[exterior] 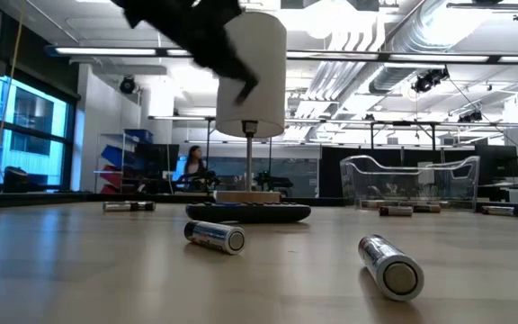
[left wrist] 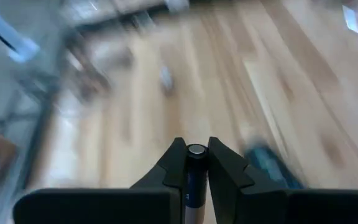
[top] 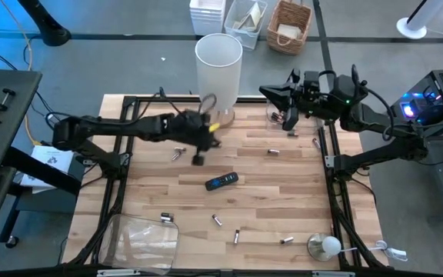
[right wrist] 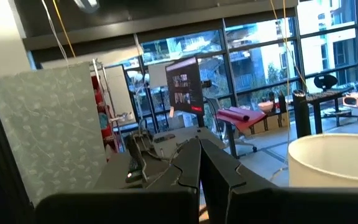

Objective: Sort batteries
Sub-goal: Put the black battery into the top transparent bin, then put the silver battery into the bottom transparent bin

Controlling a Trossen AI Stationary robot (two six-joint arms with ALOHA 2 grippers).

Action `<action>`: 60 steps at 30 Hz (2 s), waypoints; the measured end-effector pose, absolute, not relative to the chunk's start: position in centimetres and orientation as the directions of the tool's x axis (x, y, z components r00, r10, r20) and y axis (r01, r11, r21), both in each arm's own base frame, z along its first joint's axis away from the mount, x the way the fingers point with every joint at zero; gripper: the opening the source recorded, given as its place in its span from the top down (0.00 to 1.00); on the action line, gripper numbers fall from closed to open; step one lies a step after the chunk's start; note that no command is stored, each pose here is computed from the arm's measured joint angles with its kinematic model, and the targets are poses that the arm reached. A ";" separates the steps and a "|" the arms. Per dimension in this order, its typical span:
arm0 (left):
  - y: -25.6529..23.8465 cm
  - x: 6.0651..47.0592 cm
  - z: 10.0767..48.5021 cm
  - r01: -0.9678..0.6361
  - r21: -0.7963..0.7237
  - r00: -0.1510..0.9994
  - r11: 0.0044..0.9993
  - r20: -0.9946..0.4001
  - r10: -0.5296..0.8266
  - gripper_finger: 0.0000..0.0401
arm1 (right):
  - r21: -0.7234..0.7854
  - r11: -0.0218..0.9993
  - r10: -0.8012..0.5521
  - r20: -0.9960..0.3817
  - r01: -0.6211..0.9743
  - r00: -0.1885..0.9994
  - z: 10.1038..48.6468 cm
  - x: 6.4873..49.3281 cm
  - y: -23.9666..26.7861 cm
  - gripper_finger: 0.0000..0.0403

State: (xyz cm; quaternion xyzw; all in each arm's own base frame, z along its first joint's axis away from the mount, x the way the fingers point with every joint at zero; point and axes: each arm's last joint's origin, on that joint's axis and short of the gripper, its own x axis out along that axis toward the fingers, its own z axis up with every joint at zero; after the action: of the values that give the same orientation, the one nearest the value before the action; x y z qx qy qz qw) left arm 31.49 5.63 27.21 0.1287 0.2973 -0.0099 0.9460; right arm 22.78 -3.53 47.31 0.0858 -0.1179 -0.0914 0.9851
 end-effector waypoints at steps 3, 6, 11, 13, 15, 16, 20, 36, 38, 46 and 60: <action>6.3 32.4 28.1 0.030 0.227 0.855 0.973 -0.510 0.093 0.93 | 0.192 0.969 -0.200 0.242 0.155 0.950 47.6 22.6 -3.5 1.00; 6.6 32.8 28.5 0.009 0.228 0.875 0.974 -0.473 0.102 0.93 | 0.191 0.970 -0.199 0.262 0.151 0.944 47.9 22.4 -3.5 1.00; 7.2 35.1 30.3 -0.089 0.208 0.977 0.974 -0.174 0.127 0.93 | 0.191 0.971 -0.198 0.320 0.142 0.927 48.4 22.1 -3.5 1.00; 7.6 36.8 29.3 -0.120 0.184 0.984 0.976 -0.108 0.141 0.93 | 0.191 0.972 -0.197 0.352 0.135 0.915 48.8 22.0 -3.5 1.00; 8.2 39.3 28.1 -0.141 0.169 0.981 0.976 -0.108 0.160 0.93 | 0.190 0.973 -0.197 0.386 0.131 0.901 49.1 21.8 -3.5 1.00; 8.6 40.7 27.6 -0.151 0.161 0.979 0.975 -0.114 0.171 0.93 | 0.190 0.973 -0.196 0.402 0.128 0.895 49.2 21.8 -3.5 1.00; 10.4 46.2 26.8 -0.230 0.142 0.967 0.963 -0.075 0.242 0.93 | 0.206 0.972 -0.193 0.444 0.110 0.875 49.7 21.6 -3.5 1.00; 16.1 53.9 22.5 -0.354 0.151 0.874 0.923 -0.299 0.384 0.67 | 0.201 0.974 -0.192 0.461 0.108 0.867 49.8 21.5 -3.4 1.00; 15.9 53.6 23.4 -0.350 0.154 0.875 0.924 -0.299 0.381 0.60 | 0.184 0.976 -0.192 0.457 0.119 0.868 49.8 21.5 -3.4 1.00; 13.3 48.9 31.7 -0.154 0.041 0.888 0.987 -0.433 0.156 0.46 | 0.161 0.979 -0.183 0.455 0.122 0.872 49.9 21.2 -3.4 1.00; 5.4 31.0 39.2 -0.183 -0.138 0.892 0.973 -0.439 0.106 0.56 | 0.272 0.912 -0.239 -0.261 0.308 0.935 42.9 22.0 -4.4 0.85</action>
State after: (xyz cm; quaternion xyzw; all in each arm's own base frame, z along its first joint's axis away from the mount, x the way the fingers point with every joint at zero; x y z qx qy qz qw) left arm 31.00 5.40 39.21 -0.0880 0.2199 0.0745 0.9687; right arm 22.04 -4.40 42.87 0.1562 0.1115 -0.1408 0.9713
